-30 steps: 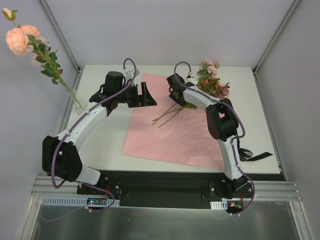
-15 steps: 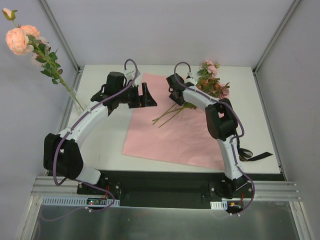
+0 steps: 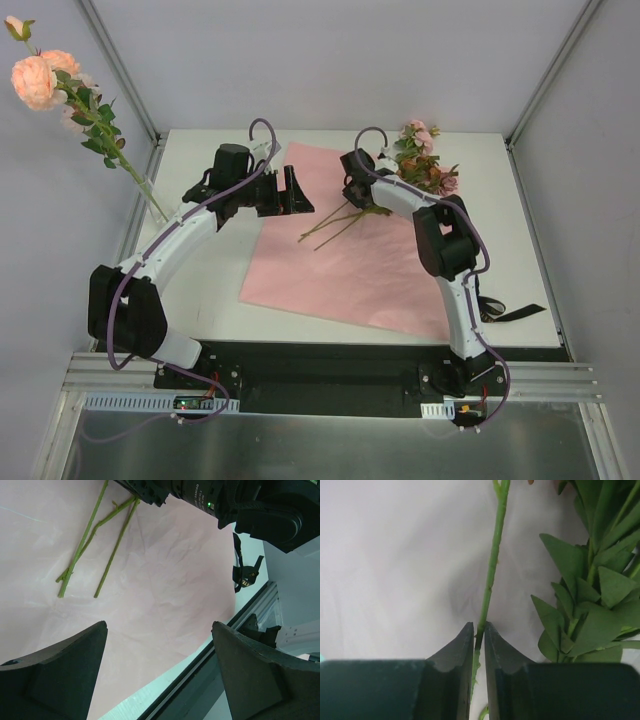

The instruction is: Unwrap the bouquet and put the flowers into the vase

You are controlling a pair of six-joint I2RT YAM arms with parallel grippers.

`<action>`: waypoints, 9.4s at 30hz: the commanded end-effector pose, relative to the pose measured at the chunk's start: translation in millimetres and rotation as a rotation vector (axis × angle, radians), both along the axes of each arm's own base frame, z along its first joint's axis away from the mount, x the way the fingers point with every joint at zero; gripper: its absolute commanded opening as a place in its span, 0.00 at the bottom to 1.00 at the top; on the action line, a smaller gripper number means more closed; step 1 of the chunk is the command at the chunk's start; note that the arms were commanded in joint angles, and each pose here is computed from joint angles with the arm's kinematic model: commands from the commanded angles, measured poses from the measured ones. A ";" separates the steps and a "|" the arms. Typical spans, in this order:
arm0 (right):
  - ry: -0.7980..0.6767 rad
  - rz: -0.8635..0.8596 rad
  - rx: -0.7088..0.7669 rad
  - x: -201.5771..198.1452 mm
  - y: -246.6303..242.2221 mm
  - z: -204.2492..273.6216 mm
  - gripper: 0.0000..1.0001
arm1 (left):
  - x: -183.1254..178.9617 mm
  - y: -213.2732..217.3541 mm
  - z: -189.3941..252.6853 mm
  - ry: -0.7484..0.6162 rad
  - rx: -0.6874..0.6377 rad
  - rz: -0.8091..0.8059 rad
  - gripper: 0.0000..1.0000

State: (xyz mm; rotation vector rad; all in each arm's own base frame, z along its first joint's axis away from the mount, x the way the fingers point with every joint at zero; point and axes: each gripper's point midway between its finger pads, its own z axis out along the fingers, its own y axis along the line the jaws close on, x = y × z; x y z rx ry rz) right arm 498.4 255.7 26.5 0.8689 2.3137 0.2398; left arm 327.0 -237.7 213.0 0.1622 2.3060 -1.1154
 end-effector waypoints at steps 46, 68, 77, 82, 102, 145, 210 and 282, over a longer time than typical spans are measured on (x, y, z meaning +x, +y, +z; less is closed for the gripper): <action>-1.194 1.171 0.490 -211.7 157.1 283.9 0.01 | -46.7 72.5 140.8 -0.255 -0.010 0.315 0.82; -1.214 1.320 0.454 -238.9 171.4 285.1 0.01 | -5.4 65.4 178.0 -0.272 -0.062 0.231 0.66; -1.217 1.352 0.440 -244.7 175.3 284.6 0.01 | 4.3 66.4 178.7 -0.274 -0.051 0.244 0.50; -1.214 1.365 0.431 -246.4 177.1 283.3 0.01 | 6.1 68.2 178.3 -0.286 -0.039 0.250 0.38; -1.073 1.227 0.321 -215.4 172.8 266.9 0.70 | -11.4 118.5 191.2 -0.514 0.165 0.407 0.00; -0.929 1.071 0.360 -159.2 130.5 233.8 0.78 | 29.0 306.7 387.4 -0.956 0.781 1.421 0.00; -0.909 1.068 0.354 -152.6 129.5 223.9 0.78 | 77.6 359.5 240.2 -0.600 0.918 1.595 0.00; -0.156 -0.056 -0.084 -109.0 -49.1 80.5 0.60 | 24.5 11.8 56.1 -0.221 0.072 0.005 0.86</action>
